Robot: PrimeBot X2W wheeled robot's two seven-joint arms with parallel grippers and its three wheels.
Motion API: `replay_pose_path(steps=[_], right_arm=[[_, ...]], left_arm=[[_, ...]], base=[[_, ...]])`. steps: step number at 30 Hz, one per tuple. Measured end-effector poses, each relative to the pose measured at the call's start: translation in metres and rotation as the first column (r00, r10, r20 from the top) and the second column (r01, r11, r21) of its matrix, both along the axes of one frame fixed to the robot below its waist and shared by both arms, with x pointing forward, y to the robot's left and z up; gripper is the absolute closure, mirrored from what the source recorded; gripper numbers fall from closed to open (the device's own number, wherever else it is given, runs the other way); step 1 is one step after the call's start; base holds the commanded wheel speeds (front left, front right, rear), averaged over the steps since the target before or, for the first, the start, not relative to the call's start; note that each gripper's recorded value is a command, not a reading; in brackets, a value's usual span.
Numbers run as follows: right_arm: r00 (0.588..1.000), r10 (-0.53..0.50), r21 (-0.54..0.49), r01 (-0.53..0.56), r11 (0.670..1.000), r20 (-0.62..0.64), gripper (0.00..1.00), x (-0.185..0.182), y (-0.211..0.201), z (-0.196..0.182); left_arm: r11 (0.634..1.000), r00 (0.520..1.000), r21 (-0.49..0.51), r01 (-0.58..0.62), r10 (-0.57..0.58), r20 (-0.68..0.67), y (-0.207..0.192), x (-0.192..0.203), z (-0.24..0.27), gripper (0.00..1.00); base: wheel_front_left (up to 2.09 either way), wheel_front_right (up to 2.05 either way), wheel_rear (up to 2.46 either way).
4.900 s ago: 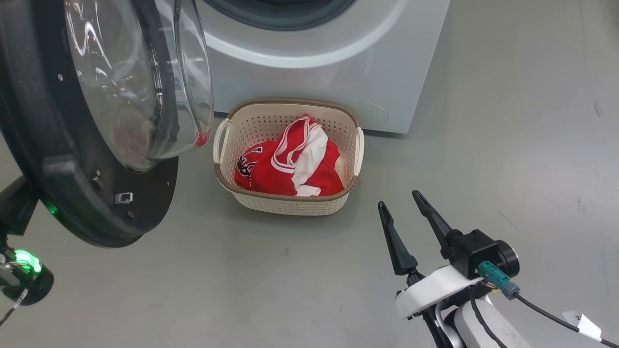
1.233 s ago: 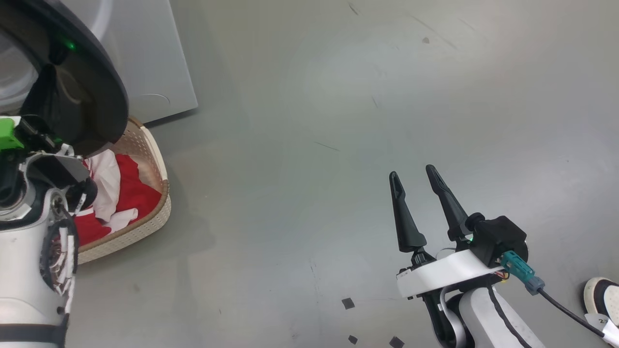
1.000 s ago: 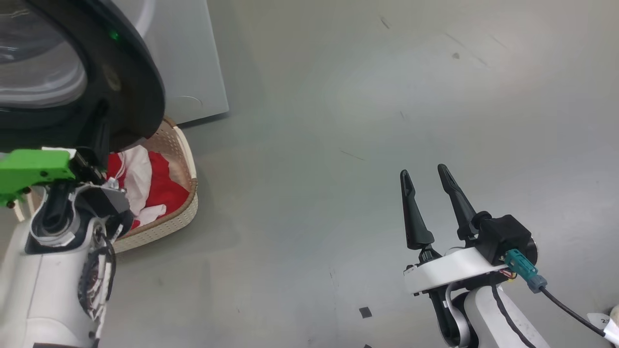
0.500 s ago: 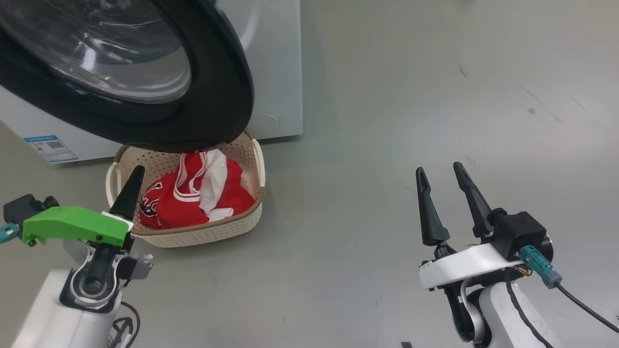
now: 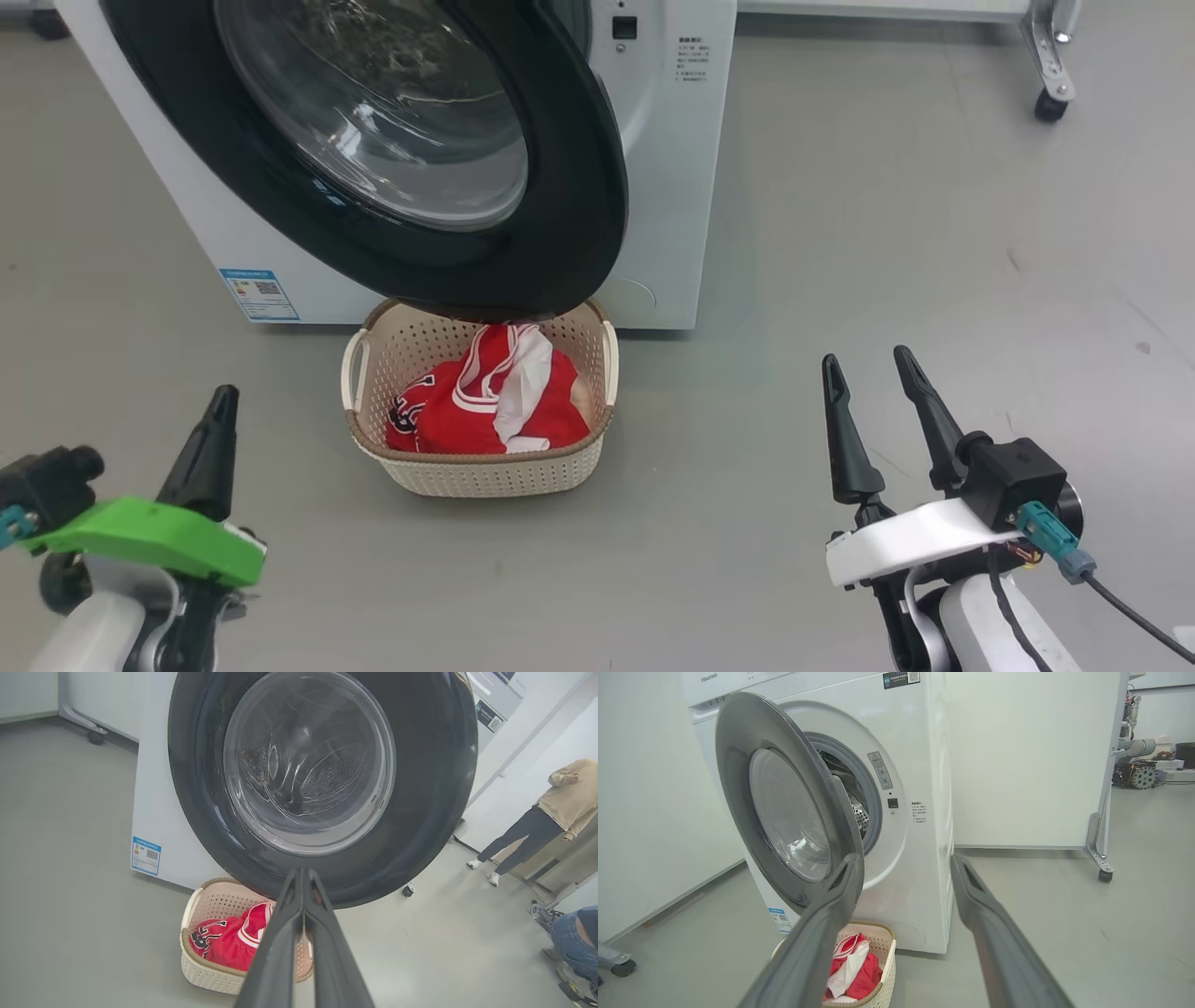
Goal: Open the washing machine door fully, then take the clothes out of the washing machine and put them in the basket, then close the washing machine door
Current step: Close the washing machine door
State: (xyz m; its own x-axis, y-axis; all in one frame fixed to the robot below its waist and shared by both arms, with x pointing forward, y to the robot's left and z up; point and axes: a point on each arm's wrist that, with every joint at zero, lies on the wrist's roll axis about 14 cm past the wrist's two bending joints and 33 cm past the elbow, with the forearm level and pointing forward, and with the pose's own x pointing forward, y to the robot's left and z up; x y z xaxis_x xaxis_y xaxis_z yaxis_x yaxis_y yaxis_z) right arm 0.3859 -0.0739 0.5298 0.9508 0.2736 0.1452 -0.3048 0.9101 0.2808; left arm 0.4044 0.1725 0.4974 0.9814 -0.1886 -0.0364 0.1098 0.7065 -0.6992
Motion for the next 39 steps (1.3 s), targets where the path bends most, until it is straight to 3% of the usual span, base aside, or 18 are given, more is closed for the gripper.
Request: replay_pose_path(steps=[4, 11, 14, 15, 16, 17, 24, 39], right_arm=[[0.999, 0.041, -0.002, -0.041, 0.999, 0.022, 0.0, -0.006, 0.011, 0.006], [0.998, 0.06, -0.004, -0.06, 0.998, 0.026, 0.0, -0.012, 0.016, 0.007], [0.998, 0.061, -0.019, -0.06, 0.998, 0.03, 0.0, -0.013, 0.016, 0.007], [0.998, 0.061, -0.02, -0.061, 0.998, 0.03, 0.0, -0.013, 0.016, 0.007], [0.998, 0.062, -0.02, -0.061, 0.998, 0.029, 0.0, -0.014, 0.016, 0.007], [0.998, 0.062, -0.02, -0.062, 0.998, 0.027, 0.0, -0.014, 0.016, 0.006], [0.998, 0.057, -0.019, -0.057, 0.998, 0.005, 0.0, -0.015, 0.015, -0.001], [1.0, -0.004, -0.028, 0.004, 1.0, -0.018, 0.0, -0.01, 0.0, -0.008]], left_arm=[[0.99, 0.996, 0.129, -0.058, 0.049, 0.076, 0.025, -0.019, 0.006, 1.0], [0.943, 0.995, 0.333, -0.013, -0.019, 0.094, 0.026, -0.043, -0.001, 1.0], [0.93, 0.99, 0.366, -0.042, -0.011, 0.141, 0.029, -0.041, 0.012, 1.0], [0.923, 0.986, 0.378, -0.069, 0.006, 0.167, 0.032, -0.039, 0.02, 0.78], [0.914, 0.981, 0.393, -0.096, 0.021, 0.19, 0.036, -0.038, 0.026, 0.34], [0.909, 0.977, 0.398, -0.124, 0.042, 0.209, 0.04, -0.036, 0.032, 0.0], [0.911, 0.974, 0.372, -0.178, 0.111, 0.195, 0.041, -0.049, 0.022, 0.0], [0.902, 0.973, 0.386, -0.195, 0.127, 0.195, 0.034, -0.06, 0.015, 0.0]], base=[[0.0, 0.0, 0.0], [0.0, 0.0, 0.0], [0.0, 0.0, 0.0], [0.0, 0.0, 0.0], [0.0, 0.0, 0.0], [0.0, 0.0, 0.0], [0.0, 0.0, 0.0], [0.0, 0.0, 0.0]])
